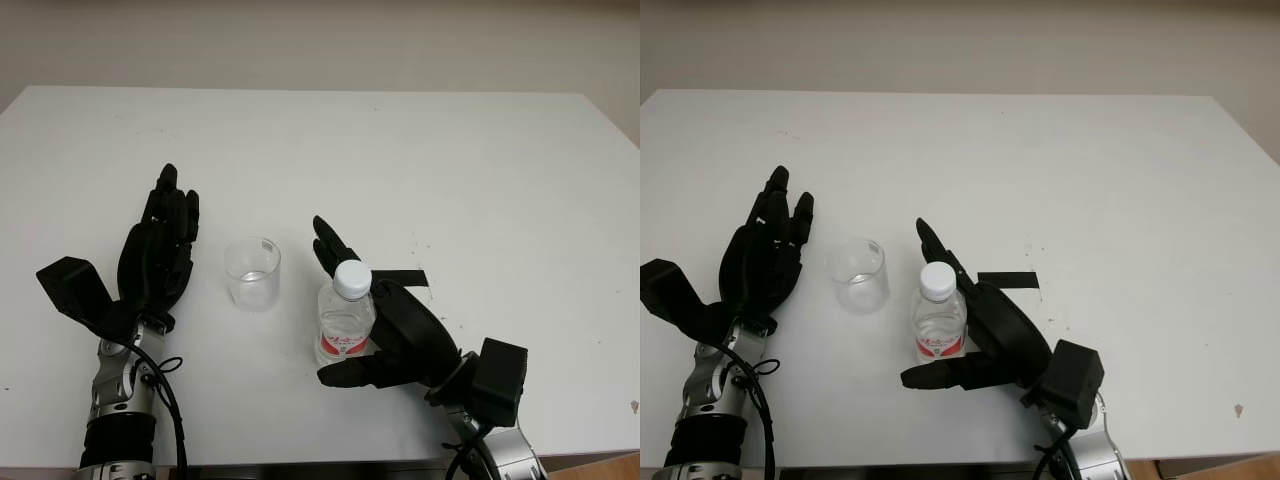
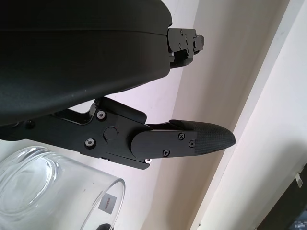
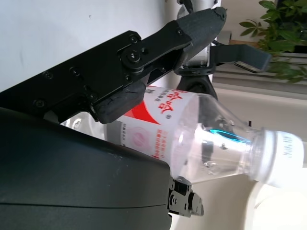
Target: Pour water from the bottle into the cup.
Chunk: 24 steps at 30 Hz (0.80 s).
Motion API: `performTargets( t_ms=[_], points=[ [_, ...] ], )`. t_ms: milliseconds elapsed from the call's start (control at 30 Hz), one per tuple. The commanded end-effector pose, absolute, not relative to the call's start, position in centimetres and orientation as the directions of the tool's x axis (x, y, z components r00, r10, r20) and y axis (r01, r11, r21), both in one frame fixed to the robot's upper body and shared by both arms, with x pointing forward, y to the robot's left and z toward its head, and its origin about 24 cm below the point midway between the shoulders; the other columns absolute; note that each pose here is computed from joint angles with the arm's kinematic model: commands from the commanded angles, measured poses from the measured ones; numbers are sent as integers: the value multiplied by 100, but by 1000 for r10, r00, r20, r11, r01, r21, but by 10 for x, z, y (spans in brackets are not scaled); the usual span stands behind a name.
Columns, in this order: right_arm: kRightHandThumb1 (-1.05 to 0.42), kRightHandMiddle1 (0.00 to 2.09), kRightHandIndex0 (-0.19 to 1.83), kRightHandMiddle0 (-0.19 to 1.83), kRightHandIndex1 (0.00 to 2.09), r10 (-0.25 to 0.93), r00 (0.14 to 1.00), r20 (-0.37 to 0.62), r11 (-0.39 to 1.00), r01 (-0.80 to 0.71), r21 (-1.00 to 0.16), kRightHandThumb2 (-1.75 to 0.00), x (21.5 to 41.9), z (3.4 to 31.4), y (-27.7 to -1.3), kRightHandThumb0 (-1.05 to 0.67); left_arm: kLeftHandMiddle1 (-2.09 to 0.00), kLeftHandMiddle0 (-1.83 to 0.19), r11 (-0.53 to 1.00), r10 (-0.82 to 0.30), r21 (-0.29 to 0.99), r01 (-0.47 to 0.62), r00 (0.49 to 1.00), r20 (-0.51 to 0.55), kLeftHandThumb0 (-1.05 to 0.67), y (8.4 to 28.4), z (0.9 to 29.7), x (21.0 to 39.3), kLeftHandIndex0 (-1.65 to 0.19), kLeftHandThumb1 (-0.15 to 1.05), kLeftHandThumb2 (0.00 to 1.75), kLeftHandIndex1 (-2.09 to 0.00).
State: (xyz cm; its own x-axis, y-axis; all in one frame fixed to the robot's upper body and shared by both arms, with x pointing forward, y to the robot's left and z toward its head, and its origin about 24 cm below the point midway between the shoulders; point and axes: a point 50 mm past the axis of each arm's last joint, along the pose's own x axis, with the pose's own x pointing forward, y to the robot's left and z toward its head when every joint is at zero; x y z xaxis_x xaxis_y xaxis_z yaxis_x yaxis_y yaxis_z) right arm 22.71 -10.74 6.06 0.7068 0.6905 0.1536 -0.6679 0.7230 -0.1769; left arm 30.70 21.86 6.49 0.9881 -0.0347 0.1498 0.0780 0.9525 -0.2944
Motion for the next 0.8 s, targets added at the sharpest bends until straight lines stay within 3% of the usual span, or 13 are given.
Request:
performTargets(
  t_ms=[0, 33, 67, 133, 200, 400, 600, 767],
  points=[
    [-85, 97, 8, 9, 98, 685, 698, 211, 729, -659, -188, -5, 229, 70, -106, -80, -5, 7, 951, -39, -294, 91, 983, 180, -70, 217, 71, 311, 6, 105, 39, -5],
    [-85, 126, 6, 5, 127, 679, 703, 212, 734, -648, -204, -5, 229, 71, -106, -78, -5, 7, 951, -36, -295, 89, 983, 179, -70, 216, 71, 311, 6, 105, 38, -5],
    [-91, 167, 37, 31, 172, 672, 710, 211, 740, -633, -229, -7, 229, 73, -106, -70, -6, 7, 951, -37, -295, 89, 983, 180, -70, 216, 71, 311, 5, 105, 38, -6],
    [-99, 197, 80, 62, 200, 666, 719, 199, 743, -614, -267, -8, 227, 76, -106, -62, -6, 7, 952, -35, -293, 89, 983, 181, -70, 216, 70, 311, 6, 105, 38, -5],
    [-103, 207, 111, 91, 207, 666, 721, 192, 741, -610, -281, -13, 225, 77, -107, -56, -5, 7, 953, -35, -291, 88, 983, 182, -70, 216, 70, 310, 6, 105, 39, -5],
    [-105, 209, 147, 123, 209, 685, 704, 188, 723, -626, -292, -19, 222, 78, -110, -50, -5, 7, 954, -31, -288, 85, 982, 187, -69, 216, 70, 310, 6, 105, 40, -5],
    [-105, 209, 155, 125, 209, 701, 690, 181, 705, -631, -324, -26, 220, 80, -110, -50, -5, 8, 954, -36, -286, 91, 981, 190, -69, 215, 70, 311, 7, 105, 41, -5],
    [-105, 209, 155, 118, 209, 643, 733, 222, 760, -574, -306, -37, 224, 80, -110, -46, -5, 8, 953, -33, -290, 88, 981, 190, -70, 215, 70, 310, 7, 105, 40, -5]
  ],
)
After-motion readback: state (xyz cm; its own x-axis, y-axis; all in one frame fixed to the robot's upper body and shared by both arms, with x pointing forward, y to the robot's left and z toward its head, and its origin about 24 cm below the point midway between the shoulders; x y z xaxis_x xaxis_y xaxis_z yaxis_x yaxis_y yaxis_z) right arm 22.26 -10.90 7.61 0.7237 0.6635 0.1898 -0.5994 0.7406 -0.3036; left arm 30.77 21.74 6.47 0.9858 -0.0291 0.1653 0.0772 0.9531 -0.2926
